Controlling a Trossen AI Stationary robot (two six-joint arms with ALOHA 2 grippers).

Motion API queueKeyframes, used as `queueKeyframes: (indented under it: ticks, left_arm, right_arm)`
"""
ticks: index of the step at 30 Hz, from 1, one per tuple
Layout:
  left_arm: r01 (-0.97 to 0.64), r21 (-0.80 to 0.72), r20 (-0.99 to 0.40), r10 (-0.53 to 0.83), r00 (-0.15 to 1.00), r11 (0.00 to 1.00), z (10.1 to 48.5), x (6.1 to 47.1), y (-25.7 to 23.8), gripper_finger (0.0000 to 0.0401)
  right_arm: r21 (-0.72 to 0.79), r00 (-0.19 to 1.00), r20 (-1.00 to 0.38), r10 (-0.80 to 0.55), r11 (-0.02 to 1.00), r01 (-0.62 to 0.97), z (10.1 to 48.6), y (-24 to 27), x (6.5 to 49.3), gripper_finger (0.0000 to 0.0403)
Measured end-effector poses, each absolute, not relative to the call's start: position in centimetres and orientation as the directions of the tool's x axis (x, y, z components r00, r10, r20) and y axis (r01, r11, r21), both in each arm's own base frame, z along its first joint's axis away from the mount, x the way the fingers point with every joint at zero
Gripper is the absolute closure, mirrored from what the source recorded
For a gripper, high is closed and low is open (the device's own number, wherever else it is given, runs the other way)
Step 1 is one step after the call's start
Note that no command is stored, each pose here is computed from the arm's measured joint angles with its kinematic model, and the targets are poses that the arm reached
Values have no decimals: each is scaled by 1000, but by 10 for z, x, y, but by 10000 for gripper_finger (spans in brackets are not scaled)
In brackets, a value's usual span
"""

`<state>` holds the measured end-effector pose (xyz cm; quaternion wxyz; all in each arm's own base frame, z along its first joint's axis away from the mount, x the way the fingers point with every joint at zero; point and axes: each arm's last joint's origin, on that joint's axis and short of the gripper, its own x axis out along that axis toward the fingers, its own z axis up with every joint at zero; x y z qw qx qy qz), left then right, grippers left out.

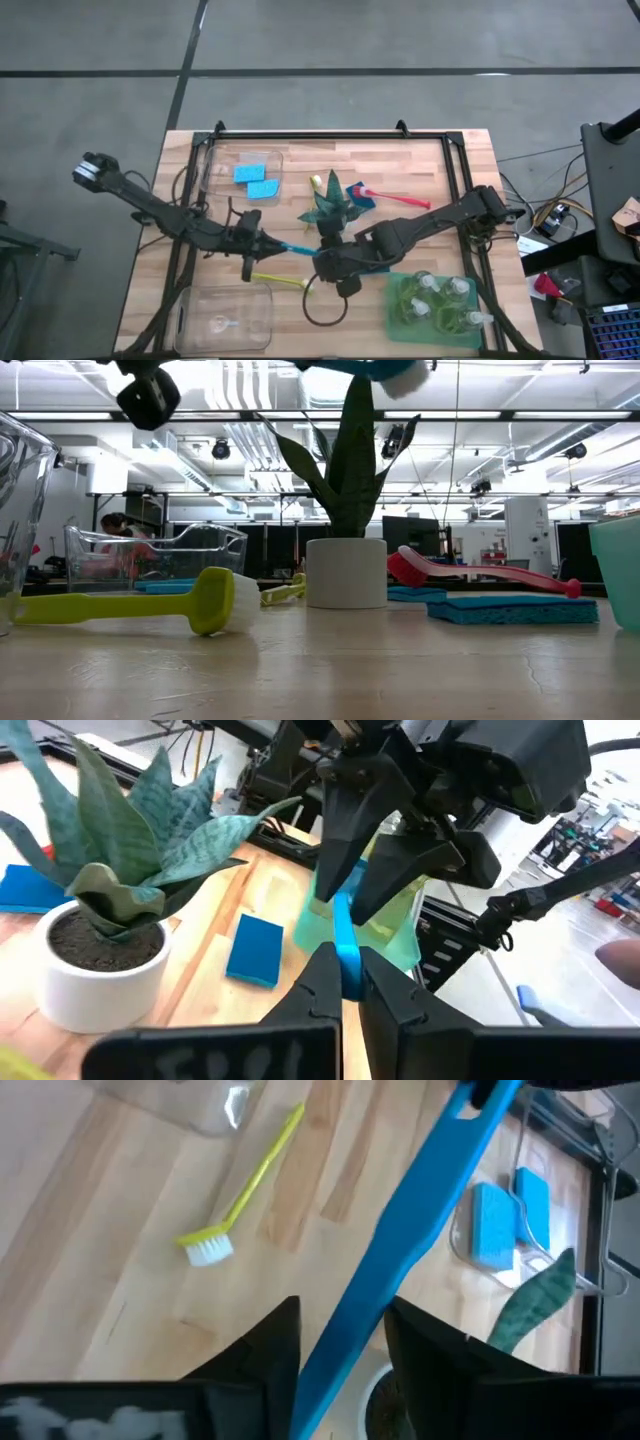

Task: Pick & Place Kitchen Sink Supplies
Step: Put the blue dish brush into the bottom transparent bin

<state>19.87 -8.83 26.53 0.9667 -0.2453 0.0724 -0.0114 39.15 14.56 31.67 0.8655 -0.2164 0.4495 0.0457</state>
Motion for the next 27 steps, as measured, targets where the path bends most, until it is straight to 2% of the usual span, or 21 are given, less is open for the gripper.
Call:
queueKeyframes:
  ticks: [6, 10, 15, 20, 23, 25, 27]
  left_arm:
    - [-46, -524, -177, -56, 983, 850, 273, 178, -78, 391]
    - [56, -560, -196, -198, 960, 827, 278, 163, -76, 391]
    - [128, -586, -221, -310, 924, 800, 284, 144, -72, 391]
    - [251, -605, -265, -489, 831, 755, 290, 127, -70, 391]
    - [313, -666, -256, -602, 756, 677, 296, 119, -70, 391]
    - [288, -727, -284, -655, 700, 623, 295, 114, -70, 390]
    - [159, -778, -371, -648, 665, 608, 288, 109, -68, 390]
  right_arm:
    - [-299, 613, -788, -59, 907, -298, 330, 150, 383, 241]
    - [-285, 632, -775, -19, 903, -322, 342, 151, 375, 243]
    - [-284, 647, -762, -23, 910, -302, 349, 150, 371, 248]
    - [-283, 642, -767, -22, 909, -306, 349, 151, 369, 245]
    - [-284, 642, -767, -24, 909, -306, 349, 151, 369, 243]
    - [-283, 642, -767, -23, 909, -305, 349, 151, 369, 244]
    - [-282, 642, -767, -23, 910, -304, 349, 151, 369, 247]
